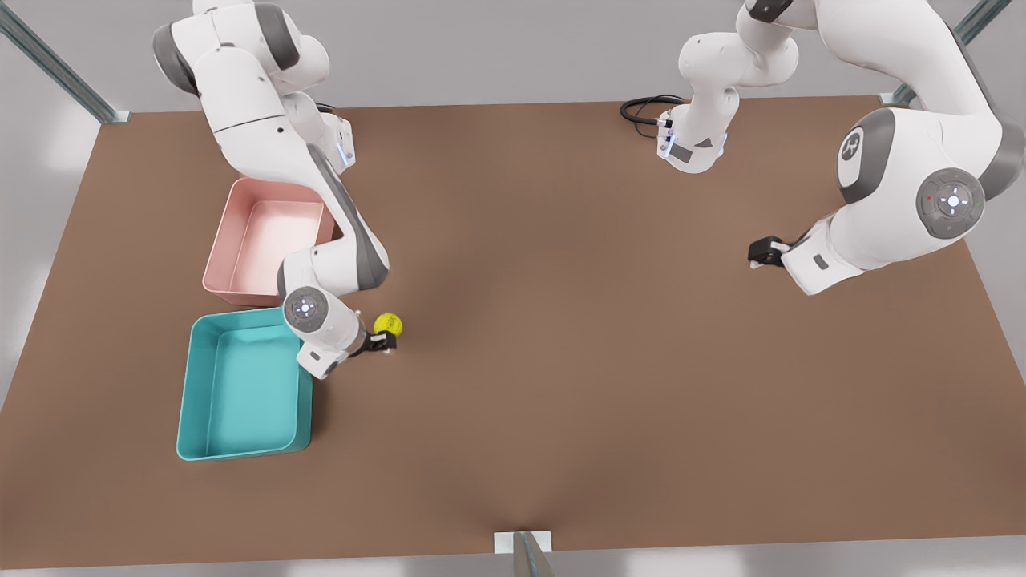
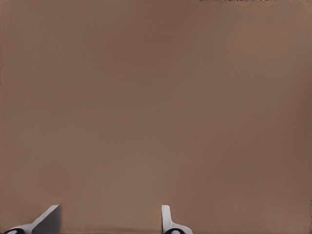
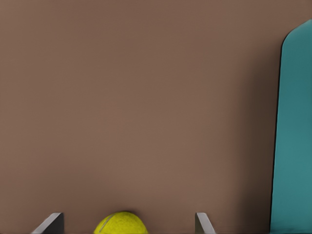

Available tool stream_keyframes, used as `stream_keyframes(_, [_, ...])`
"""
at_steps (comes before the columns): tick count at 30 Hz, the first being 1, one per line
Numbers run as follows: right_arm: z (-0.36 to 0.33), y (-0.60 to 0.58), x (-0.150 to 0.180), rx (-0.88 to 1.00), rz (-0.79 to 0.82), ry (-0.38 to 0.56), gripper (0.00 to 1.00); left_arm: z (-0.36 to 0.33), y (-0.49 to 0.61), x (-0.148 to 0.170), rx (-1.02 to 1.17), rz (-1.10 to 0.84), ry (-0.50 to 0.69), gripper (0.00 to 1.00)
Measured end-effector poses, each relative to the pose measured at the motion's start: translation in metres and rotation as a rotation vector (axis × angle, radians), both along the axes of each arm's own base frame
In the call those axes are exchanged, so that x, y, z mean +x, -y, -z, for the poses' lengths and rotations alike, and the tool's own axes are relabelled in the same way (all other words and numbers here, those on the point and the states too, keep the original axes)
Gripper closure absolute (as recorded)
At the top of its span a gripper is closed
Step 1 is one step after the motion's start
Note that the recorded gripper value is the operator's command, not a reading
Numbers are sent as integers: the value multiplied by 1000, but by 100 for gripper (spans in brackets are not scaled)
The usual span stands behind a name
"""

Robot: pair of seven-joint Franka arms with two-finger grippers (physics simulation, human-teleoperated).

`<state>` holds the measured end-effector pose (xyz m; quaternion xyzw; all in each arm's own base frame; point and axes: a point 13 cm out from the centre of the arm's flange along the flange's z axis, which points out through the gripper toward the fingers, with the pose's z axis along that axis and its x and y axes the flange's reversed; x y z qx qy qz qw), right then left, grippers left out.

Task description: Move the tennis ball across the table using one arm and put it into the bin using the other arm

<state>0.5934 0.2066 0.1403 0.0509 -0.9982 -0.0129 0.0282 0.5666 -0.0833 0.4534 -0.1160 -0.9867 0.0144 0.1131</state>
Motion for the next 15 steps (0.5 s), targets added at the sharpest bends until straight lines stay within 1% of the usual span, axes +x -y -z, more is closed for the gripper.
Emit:
stream_keyframes(2, [9, -4, -4, 6, 19, 23, 0, 0, -1, 0, 6, -30, -1, 0])
stream_keyframes(6, [31, -10, -27, 9, 48, 48, 0, -1, -1, 0, 16, -76, -2, 0])
stream_keyframes(12, [45, -6, -57, 18, 96, 82, 0, 0, -1, -1, 29, -134, -6, 0])
stream_keyframes(15, [52, -6, -58, 24, 118, 103, 0, 0, 0, -1, 34, -156, -7, 0])
